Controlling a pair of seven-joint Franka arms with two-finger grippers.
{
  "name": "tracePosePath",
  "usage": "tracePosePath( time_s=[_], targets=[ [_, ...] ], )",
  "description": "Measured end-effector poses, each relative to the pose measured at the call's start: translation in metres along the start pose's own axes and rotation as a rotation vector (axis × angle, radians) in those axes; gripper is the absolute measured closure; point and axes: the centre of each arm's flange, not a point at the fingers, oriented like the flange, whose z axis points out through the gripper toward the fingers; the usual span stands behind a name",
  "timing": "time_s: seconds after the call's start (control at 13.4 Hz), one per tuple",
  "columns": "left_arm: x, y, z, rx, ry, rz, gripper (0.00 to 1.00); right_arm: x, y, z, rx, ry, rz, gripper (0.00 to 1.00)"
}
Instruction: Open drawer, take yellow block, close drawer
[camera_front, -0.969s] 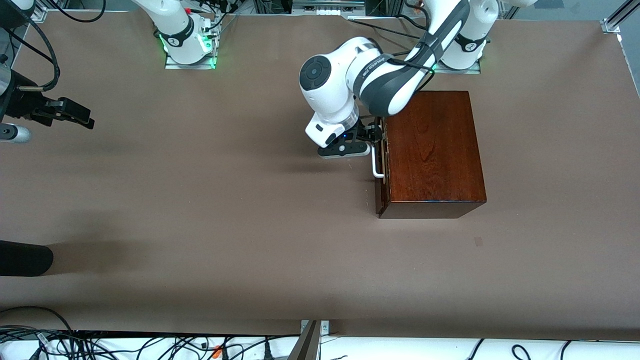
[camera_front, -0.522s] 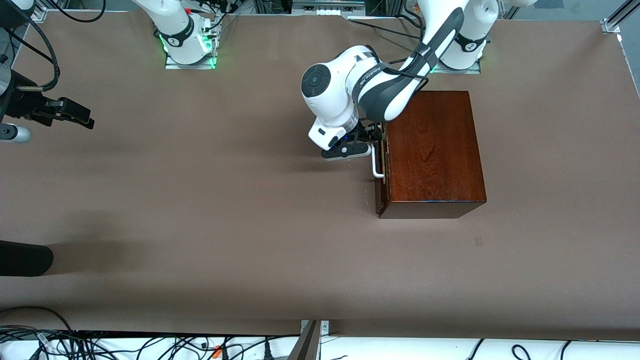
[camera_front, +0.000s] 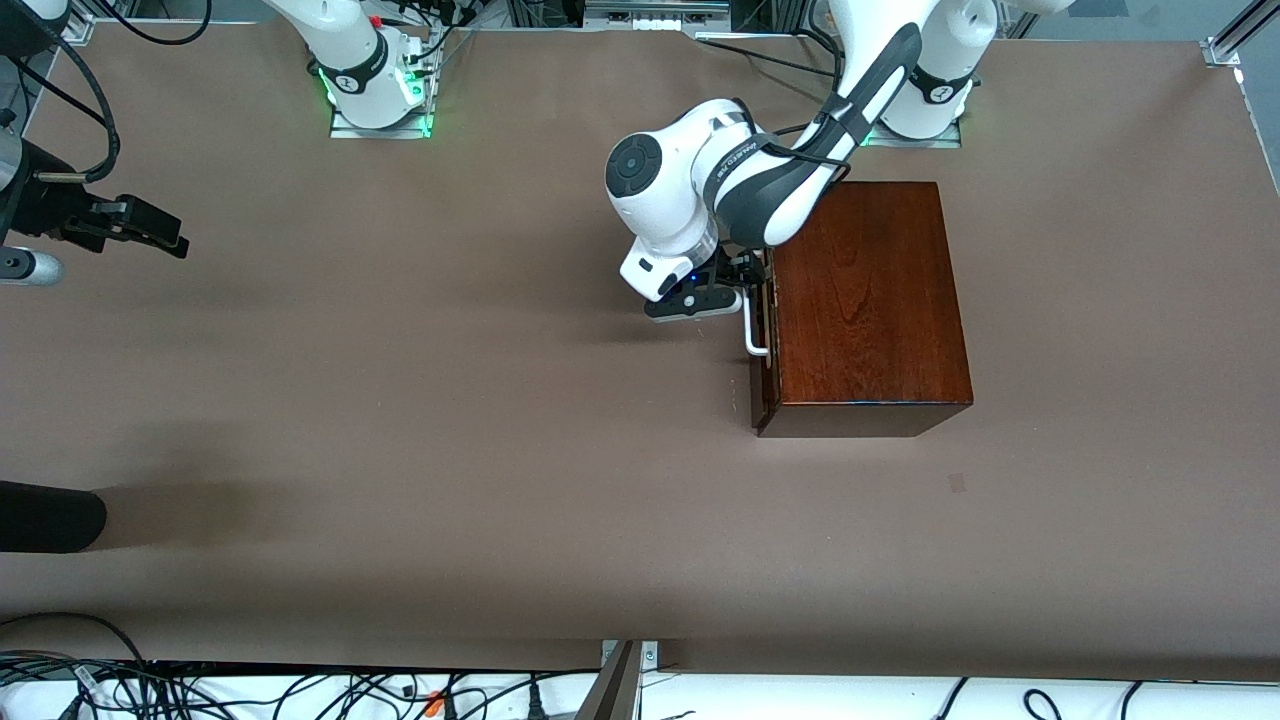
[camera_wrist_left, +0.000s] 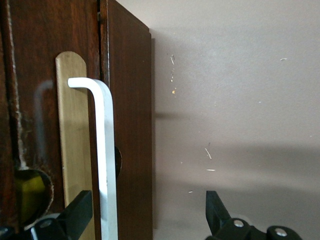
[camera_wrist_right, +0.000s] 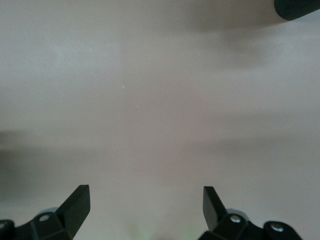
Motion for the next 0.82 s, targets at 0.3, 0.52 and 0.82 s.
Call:
tracePosePath(
  time_s=[0.3, 0.52, 0.82],
  targets=[
    [-0.004, 0.003, 0.006, -0.005, 0.006, -0.005, 0.0, 0.0, 0.0, 0.0, 0.0, 0.0, 0.0, 0.0],
    [-0.005, 0.004, 0.01, -0.009, 0.008, -0.02, 0.0, 0.0, 0.0, 0.0, 0.0, 0.0, 0.0, 0.0],
    [-0.006, 0.008, 0.013, -0.032, 0.023, -0.06, 0.0, 0.0, 0.0, 0.0, 0.0, 0.0, 0.0, 0.0]
  ],
)
